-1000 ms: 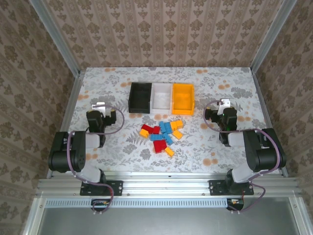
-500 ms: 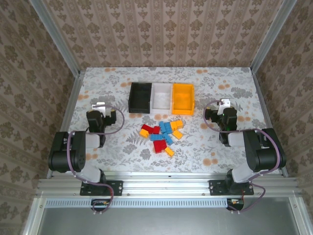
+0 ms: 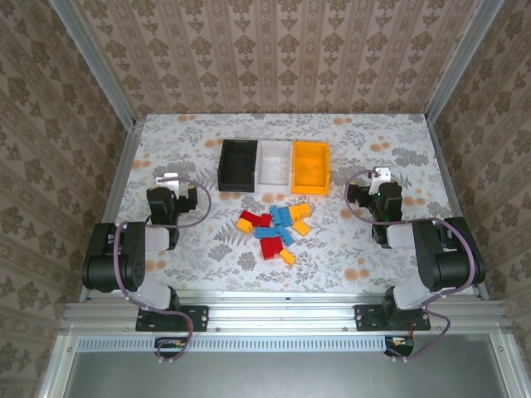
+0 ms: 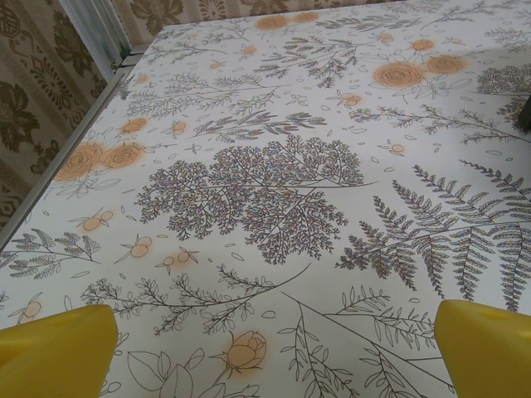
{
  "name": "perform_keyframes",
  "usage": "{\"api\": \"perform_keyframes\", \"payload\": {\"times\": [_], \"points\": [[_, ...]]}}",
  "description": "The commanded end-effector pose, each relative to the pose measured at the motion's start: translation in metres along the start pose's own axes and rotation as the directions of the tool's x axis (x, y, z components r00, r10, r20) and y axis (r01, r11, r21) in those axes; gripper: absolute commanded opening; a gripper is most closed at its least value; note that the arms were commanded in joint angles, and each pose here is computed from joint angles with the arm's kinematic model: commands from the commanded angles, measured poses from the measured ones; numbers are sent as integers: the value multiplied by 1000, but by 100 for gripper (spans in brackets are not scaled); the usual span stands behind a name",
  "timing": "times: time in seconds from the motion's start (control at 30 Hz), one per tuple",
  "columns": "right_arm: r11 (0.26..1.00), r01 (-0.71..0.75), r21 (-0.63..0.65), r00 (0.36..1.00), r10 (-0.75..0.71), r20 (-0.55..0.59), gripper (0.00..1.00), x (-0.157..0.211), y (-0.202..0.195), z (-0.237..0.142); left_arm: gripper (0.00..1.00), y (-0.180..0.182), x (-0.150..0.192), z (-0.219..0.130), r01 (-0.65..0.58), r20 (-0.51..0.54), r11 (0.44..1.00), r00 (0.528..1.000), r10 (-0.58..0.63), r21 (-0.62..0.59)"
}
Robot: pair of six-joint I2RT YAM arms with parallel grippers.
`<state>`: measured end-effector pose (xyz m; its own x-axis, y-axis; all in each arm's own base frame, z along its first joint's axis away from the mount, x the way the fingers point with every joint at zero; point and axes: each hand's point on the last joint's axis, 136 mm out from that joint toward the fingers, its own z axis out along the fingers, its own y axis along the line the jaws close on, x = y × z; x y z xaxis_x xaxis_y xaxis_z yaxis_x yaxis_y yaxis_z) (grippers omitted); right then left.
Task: Sort the legos into containers by color
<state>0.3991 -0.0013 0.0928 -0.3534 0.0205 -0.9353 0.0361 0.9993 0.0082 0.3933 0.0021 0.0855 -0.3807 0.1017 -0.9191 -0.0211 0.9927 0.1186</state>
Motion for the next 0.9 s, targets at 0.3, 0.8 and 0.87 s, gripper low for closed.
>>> {"api": "perform_keyframes", "payload": {"times": [0.3,0.8,0.87], "points": [[992,46,116,999,-43,-30,100,-56,-1,-19,100,-10,-58,-16,-58,8,997,998,58,58],[840,-531,-114,845,513,-153,94,-133,54,-128,100,16,-118,-128,866,5,490,492,-870,103],[865,-478,-155,864,431,-259,82,-119,74,-130,100,17,-115,-131,890,-33,439,446,-895,125]]}}
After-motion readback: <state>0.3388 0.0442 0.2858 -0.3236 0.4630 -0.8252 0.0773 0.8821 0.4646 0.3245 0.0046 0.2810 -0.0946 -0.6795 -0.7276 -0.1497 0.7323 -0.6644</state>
